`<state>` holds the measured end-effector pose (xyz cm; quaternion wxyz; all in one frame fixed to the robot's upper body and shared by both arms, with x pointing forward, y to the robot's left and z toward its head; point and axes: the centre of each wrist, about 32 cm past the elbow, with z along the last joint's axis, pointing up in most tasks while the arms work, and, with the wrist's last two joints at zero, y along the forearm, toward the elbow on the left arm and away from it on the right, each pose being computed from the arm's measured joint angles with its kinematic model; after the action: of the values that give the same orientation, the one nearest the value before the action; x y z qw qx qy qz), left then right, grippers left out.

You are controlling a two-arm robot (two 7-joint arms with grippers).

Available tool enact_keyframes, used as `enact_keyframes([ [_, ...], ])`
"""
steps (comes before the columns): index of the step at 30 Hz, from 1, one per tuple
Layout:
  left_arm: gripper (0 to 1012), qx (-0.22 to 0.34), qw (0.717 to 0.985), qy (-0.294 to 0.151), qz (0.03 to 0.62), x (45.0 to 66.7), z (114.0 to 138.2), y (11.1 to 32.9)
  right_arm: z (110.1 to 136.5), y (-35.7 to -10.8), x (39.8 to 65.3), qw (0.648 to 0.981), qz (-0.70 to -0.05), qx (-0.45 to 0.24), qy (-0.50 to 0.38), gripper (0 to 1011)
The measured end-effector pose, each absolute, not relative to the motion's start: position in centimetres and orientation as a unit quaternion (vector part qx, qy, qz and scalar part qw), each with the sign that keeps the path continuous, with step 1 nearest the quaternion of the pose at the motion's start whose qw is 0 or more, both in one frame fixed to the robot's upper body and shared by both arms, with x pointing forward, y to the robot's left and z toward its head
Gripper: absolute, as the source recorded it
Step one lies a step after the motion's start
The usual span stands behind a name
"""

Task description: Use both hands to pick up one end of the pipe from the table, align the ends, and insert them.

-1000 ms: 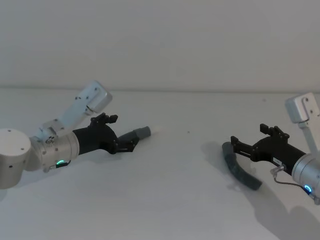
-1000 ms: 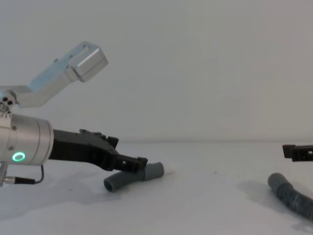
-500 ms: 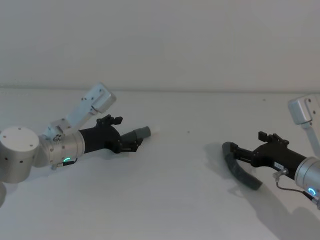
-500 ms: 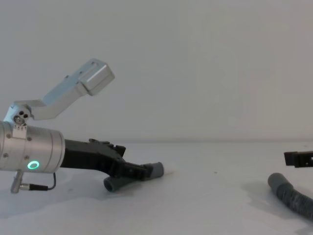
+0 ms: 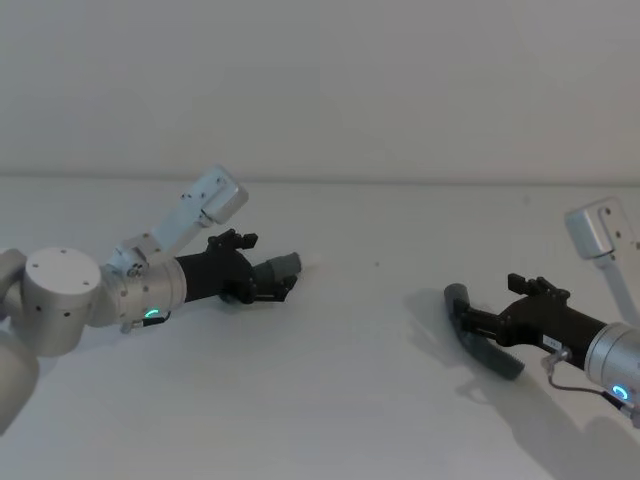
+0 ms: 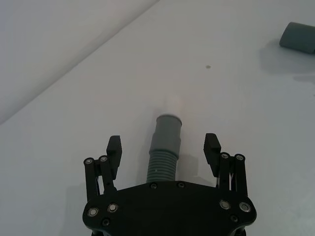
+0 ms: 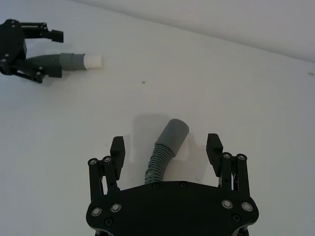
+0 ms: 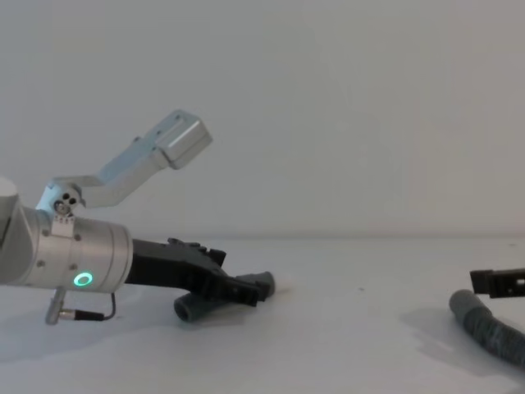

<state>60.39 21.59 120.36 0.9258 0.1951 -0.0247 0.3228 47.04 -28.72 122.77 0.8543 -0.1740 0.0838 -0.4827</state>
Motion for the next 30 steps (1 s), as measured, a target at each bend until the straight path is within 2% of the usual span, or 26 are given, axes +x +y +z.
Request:
enact_keyframes([
  [12, 1001, 0.192, 0.927, -0.026, 0.32, 61.0, 120.4, 20.8, 121.4, -27.9, 46.9, 0.856, -0.475, -0.195, 0.061, 1002],
  [30, 1001, 0.203, 0.927, -0.019, 0.314, 61.2, 120.8, 20.9, 120.1, -27.4, 47.4, 0.852, -0.473, -0.215, 0.062, 1002],
])
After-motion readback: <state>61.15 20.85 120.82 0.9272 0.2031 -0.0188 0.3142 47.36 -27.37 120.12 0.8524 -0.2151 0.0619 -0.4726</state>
